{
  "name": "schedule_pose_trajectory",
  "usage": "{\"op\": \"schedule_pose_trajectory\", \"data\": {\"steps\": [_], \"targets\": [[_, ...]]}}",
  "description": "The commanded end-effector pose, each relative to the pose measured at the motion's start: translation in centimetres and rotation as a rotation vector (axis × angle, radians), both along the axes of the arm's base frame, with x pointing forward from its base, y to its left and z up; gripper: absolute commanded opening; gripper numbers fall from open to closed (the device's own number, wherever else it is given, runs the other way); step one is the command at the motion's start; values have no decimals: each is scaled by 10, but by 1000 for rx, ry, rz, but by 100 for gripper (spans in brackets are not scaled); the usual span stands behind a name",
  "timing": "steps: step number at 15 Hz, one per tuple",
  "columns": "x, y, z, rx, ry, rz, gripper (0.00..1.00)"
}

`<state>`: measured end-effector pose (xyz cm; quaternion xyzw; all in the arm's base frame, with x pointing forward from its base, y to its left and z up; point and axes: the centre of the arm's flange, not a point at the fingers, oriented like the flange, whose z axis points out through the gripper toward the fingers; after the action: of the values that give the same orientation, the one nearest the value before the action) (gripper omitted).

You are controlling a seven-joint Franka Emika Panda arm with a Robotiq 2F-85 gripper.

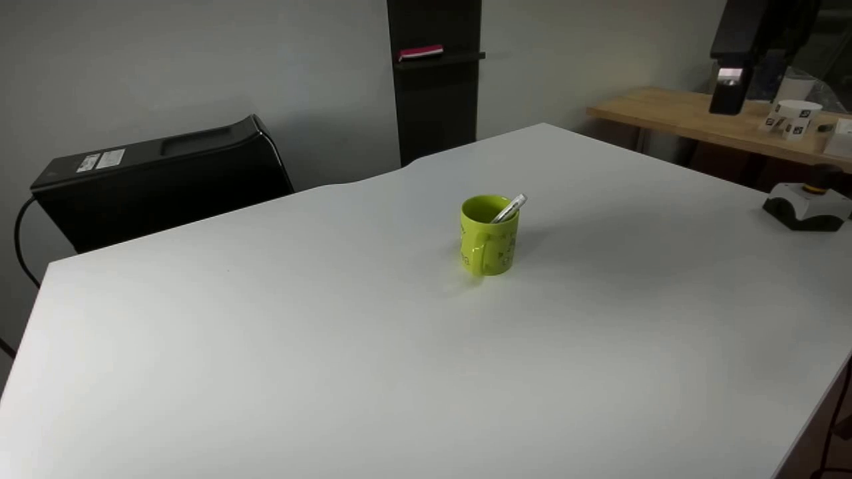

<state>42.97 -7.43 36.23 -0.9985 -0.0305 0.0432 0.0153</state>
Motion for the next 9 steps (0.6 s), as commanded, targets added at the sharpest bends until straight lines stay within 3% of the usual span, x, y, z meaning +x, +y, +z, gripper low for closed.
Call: {"op": "schedule_pose_trajectory", "data": {"steps": [1,6,9], "targets": [[9,16,-29,2,38,4,100],[24,39,-77,50,67,69,100],[41,49,-103,80,35,110,100]]}}
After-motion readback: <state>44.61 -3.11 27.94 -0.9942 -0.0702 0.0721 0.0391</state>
